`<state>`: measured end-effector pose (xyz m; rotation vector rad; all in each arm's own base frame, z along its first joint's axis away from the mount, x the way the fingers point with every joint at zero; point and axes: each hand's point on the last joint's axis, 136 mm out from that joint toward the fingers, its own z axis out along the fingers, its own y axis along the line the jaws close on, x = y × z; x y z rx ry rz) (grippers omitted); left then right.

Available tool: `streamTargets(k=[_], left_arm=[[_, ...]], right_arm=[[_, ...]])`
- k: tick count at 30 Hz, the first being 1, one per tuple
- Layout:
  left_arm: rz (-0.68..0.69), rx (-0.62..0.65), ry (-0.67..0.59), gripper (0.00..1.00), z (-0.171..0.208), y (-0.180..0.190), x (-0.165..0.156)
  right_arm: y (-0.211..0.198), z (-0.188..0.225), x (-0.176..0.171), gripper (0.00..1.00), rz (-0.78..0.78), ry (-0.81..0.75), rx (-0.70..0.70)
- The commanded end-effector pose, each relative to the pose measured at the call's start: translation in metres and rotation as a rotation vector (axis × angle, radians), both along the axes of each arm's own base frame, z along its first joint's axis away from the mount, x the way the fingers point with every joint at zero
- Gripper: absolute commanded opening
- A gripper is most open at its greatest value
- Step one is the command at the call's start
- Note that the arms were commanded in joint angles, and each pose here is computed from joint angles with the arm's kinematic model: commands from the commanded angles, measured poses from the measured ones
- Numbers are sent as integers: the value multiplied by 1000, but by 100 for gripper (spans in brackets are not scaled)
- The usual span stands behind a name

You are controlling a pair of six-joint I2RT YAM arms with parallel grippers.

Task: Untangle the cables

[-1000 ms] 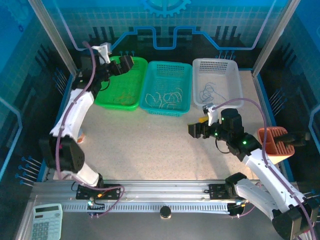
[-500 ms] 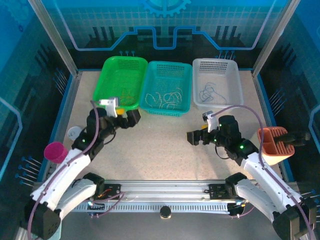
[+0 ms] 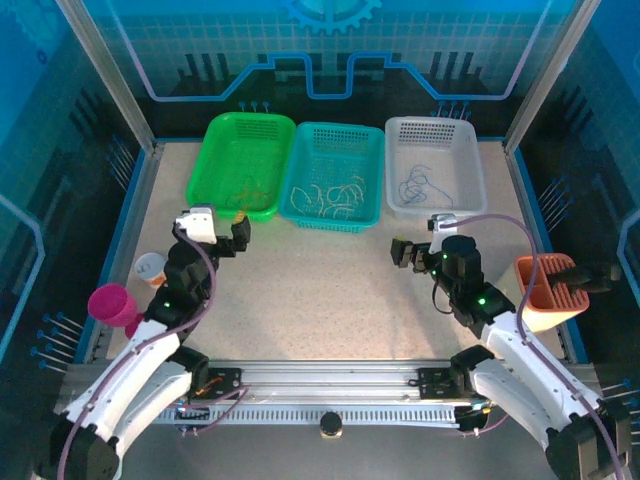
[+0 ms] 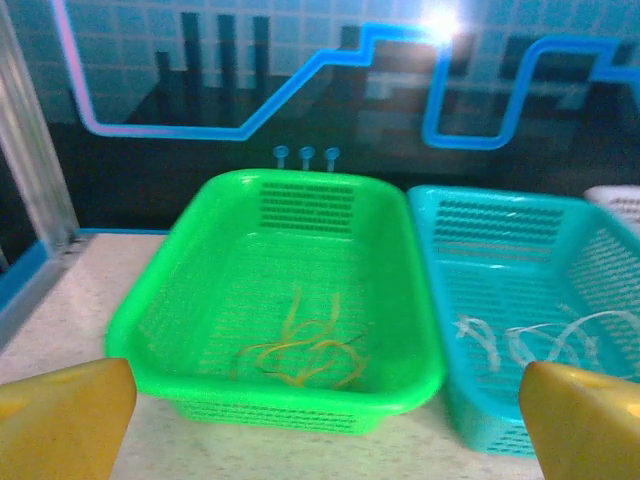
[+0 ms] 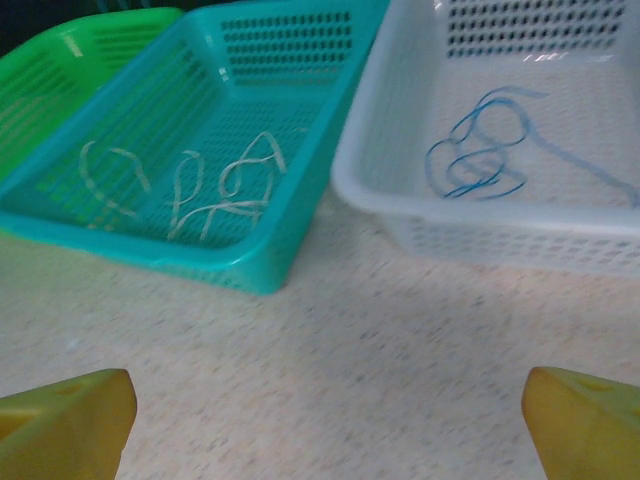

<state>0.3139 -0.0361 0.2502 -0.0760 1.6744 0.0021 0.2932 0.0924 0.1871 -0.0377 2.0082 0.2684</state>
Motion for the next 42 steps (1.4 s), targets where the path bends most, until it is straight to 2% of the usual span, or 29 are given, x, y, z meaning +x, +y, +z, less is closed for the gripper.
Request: streamTargets(k=[1, 4, 8, 13, 16, 22, 25, 29, 33, 37, 42], left_arm=[[104, 77, -16, 99, -5, 26, 10], [172, 44, 6, 99, -18, 48, 18], [183, 22, 56, 99, -43, 62, 27], [173, -10, 101, 99, -85, 61, 34], [190, -32, 123, 99, -105, 63, 39], [140, -14, 75, 99, -119, 54, 56], [120, -10, 95, 99, -135, 50, 63], [92, -7, 103, 99, -144, 45, 65], [45, 4, 131, 99, -147, 37, 71], [-9, 17, 153, 99, -149, 28, 76], [-23, -21, 214, 99, -154, 32, 84]], right_arm=[[-19, 8, 19, 100, -91, -63, -115], [-24, 1, 27, 100, -116, -49, -164], [-33, -4, 34, 100, -163, -74, -194], [-41, -23, 41, 100, -178, -85, -263], [-40, -16, 47, 100, -177, -144, -248], [-53, -31, 59, 100, -217, -159, -364], [-57, -52, 63, 100, -220, -181, -356], [-55, -52, 80, 100, -172, -226, -384], [-75, -78, 96, 100, -180, -226, -281], [-75, -87, 104, 100, -108, -136, -207], [-73, -89, 105, 100, -92, -118, -208]])
